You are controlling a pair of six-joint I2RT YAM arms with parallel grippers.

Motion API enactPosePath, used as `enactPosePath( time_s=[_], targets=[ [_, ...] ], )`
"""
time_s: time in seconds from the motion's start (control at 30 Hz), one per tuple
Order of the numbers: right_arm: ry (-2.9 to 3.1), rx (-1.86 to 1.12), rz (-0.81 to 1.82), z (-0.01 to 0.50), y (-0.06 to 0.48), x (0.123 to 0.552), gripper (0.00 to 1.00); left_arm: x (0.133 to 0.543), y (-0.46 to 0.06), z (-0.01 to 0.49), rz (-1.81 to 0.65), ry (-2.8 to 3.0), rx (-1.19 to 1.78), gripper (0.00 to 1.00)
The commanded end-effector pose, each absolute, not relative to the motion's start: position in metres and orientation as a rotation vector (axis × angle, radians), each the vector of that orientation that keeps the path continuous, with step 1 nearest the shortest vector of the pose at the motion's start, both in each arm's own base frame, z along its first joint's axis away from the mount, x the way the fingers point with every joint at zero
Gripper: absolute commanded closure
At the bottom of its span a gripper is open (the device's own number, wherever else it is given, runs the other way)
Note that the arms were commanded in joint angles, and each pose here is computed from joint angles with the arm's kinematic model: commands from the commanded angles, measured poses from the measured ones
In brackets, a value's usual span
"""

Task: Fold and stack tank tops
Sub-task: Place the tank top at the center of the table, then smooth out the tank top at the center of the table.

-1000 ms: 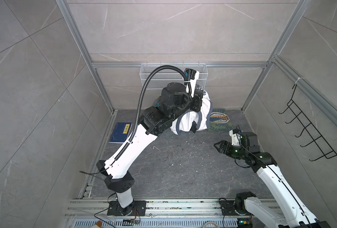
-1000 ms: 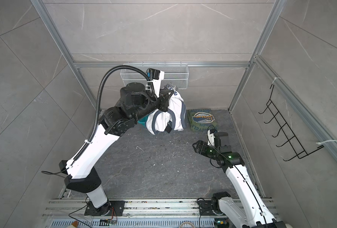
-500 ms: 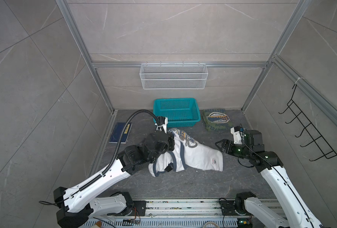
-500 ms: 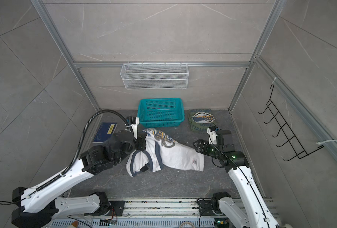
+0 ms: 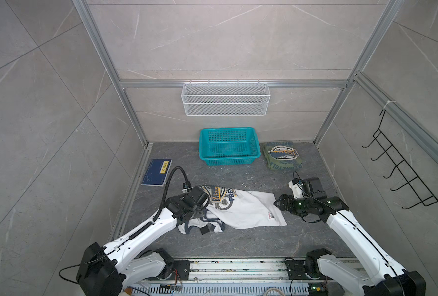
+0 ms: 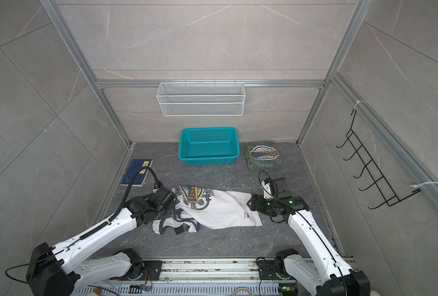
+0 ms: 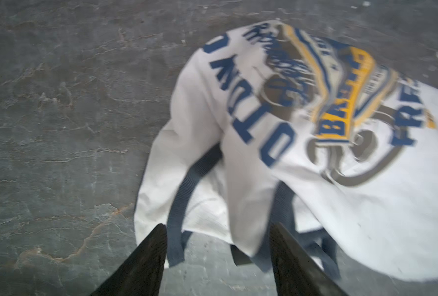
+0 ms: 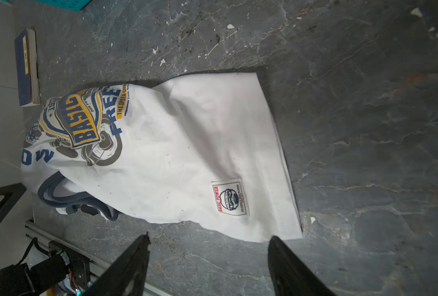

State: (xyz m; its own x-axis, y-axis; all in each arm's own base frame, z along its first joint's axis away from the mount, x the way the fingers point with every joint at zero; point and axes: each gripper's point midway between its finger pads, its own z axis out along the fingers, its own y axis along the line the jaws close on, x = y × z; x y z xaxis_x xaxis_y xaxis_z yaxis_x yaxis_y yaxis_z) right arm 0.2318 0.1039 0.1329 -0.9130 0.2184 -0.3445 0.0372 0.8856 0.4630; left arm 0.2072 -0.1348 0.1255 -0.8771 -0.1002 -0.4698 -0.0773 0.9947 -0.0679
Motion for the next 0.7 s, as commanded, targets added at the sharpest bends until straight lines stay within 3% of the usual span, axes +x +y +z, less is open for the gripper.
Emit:
enactPosePath(
  time_s=[0.0,0.2,0.43,0.67],
  targets=[
    [2.669,0.256,0.63,0.125,0.101,0.225,0.26,0.167,-0.152,0.123,-0.031,2.737,-0.03,0.34],
    [2.689,0.319,0.609,0.11,0.099,0.219,0.26,0.13,-0.214,0.088,-0.017,2.79,0.195,0.32],
    [2.738,0.431,0.581,0.082,0.095,0.215,0.27,0.142,-0.239,0.058,0.18,2.781,0.293,0.31],
    [2.716,0.47,0.613,0.073,0.097,0.215,0.28,0.15,-0.249,0.042,0.317,2.775,0.352,0.36]
  ],
)
